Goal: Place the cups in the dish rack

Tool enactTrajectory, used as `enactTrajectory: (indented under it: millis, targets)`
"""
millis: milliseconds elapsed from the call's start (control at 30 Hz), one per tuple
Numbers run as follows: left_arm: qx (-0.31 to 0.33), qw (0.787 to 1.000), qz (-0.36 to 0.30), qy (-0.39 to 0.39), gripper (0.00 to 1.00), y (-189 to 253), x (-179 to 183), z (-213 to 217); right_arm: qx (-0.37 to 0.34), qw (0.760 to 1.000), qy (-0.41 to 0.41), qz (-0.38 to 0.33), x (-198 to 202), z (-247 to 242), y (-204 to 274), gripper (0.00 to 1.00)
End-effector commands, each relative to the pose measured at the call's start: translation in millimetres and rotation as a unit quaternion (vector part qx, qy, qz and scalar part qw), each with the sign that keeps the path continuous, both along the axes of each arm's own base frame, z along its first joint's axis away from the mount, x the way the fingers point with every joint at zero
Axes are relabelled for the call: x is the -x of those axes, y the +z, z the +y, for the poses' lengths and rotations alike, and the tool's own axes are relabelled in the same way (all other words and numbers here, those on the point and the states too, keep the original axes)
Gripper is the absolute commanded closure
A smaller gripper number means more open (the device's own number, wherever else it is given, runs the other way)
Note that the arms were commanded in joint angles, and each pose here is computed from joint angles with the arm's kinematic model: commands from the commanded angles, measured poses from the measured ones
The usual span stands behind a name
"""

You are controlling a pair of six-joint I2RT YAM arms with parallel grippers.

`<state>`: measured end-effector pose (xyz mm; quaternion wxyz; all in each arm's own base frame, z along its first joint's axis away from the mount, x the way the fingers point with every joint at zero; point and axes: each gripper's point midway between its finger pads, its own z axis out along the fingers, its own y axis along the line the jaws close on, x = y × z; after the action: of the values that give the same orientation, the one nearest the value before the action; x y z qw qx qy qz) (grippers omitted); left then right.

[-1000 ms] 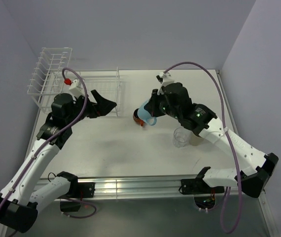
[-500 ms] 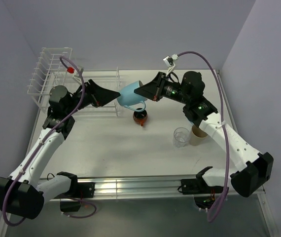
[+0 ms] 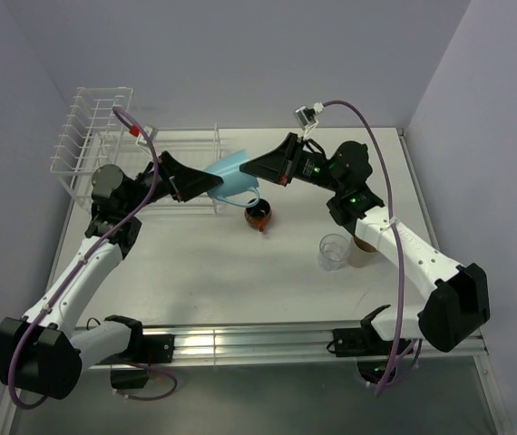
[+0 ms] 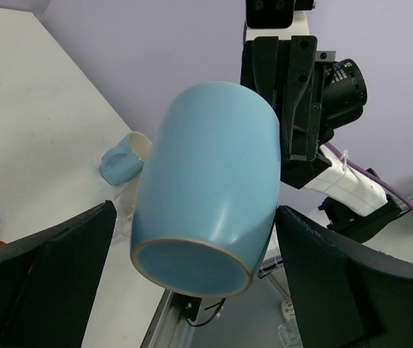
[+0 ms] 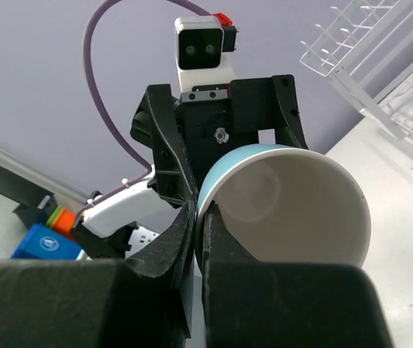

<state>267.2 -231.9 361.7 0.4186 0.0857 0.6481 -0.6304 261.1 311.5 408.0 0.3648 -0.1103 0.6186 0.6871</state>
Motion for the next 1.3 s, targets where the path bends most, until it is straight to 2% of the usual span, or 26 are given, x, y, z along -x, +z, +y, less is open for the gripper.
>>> enactTrajectory:
  millis: [0, 300, 1067, 1167, 1267]
  targets:
    - [0.006, 0.999, -0.034, -0.010, 0.01, 12.1, 12.3, 1.6, -0.071, 0.995, 0.016, -0.068, 15.7, -9.5, 48.9, 1.00]
    - [0.019, 0.999, -0.033, -0.025, 0.01, 16.1, 23.2, -2.1, -0.078, 0.995, -0.002, -0.070, 7.0, -9.9, 43.7, 1.00]
    - [0.055, 0.998, -0.014, -0.021, 0.03, 17.8, 20.4, -5.5, -0.084, 0.994, 0.037, -0.064, 3.7, 4.1, 22.4, 1.00]
    - [0.058, 0.998, -0.013, -0.022, 0.07, 18.8, 21.7, -5.6, -0.082, 0.994, 0.038, -0.063, 4.0, 5.8, 19.8, 1.00]
    - [0.063, 0.998, -0.014, -0.026, 0.23, 22.1, 24.3, -6.4, -0.080, 0.994, 0.034, -0.063, 2.2, 6.5, 16.5, 1.00]
